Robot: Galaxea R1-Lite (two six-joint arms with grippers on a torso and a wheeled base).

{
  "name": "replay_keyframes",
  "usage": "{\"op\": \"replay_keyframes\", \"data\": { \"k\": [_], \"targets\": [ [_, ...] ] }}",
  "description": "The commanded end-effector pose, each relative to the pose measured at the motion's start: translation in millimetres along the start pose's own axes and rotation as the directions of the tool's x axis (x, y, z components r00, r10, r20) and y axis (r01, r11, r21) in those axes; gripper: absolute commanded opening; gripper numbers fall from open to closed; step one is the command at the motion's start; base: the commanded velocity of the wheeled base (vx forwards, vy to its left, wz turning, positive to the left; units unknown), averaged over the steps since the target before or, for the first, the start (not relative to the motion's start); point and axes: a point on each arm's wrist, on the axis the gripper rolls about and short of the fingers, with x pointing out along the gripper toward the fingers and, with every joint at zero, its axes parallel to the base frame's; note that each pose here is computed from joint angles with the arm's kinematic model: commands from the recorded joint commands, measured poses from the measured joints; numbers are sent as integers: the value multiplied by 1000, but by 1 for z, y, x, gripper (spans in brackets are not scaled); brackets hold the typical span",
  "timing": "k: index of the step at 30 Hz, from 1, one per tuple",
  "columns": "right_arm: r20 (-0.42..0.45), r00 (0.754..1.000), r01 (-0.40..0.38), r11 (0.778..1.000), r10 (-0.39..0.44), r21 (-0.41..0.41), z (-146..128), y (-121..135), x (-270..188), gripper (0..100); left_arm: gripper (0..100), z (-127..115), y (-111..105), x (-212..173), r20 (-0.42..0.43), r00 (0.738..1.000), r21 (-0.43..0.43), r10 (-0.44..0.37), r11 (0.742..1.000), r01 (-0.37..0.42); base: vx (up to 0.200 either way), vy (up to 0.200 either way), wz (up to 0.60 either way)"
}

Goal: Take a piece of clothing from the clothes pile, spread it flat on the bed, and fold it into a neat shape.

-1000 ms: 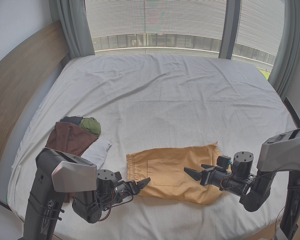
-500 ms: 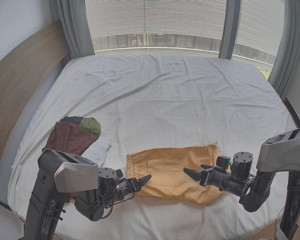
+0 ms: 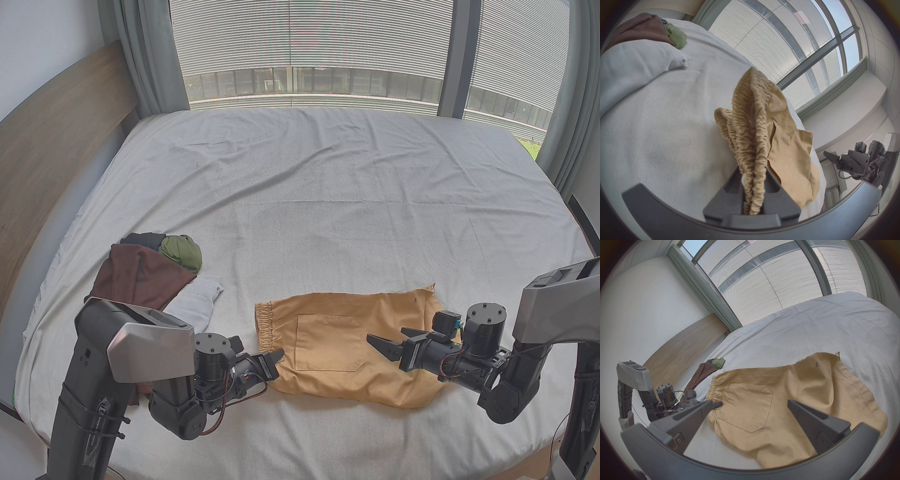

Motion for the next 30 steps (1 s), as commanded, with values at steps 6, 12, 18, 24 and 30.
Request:
{"op": "replay_keyframes", "data": {
  "k": [6, 12, 18, 24, 30],
  "targets": [
    [-3, 1000, 8, 1000, -8, 3, 0, -2, -1, 100, 0, 46, 5, -21, 112, 993, -14, 21, 1000, -19, 0, 0, 0],
    [-3, 1000, 9, 1000, -9, 4, -1, -3, 0, 100, 0, 49, 13, -45, 95, 992, 15, 80, 997, -82, 0, 0, 0],
    [-5, 1000, 8, 1000, -8, 4, -1, -3, 1, 100, 0, 55, 19, -59, 105, 988, 7, 111, 994, -112, 0, 0, 0],
    [-7, 1000, 9, 1000, -9, 4, -2, -3, 0, 100, 0, 60, 29, -75, 97, 985, 18, 144, 989, -146, 0, 0, 0],
    [-9, 1000, 6, 1000, -6, 3, -2, -2, 0, 100, 0, 66, 45, -91, 93, 980, 37, 176, 983, -180, 0, 0, 0]
  ]
}}
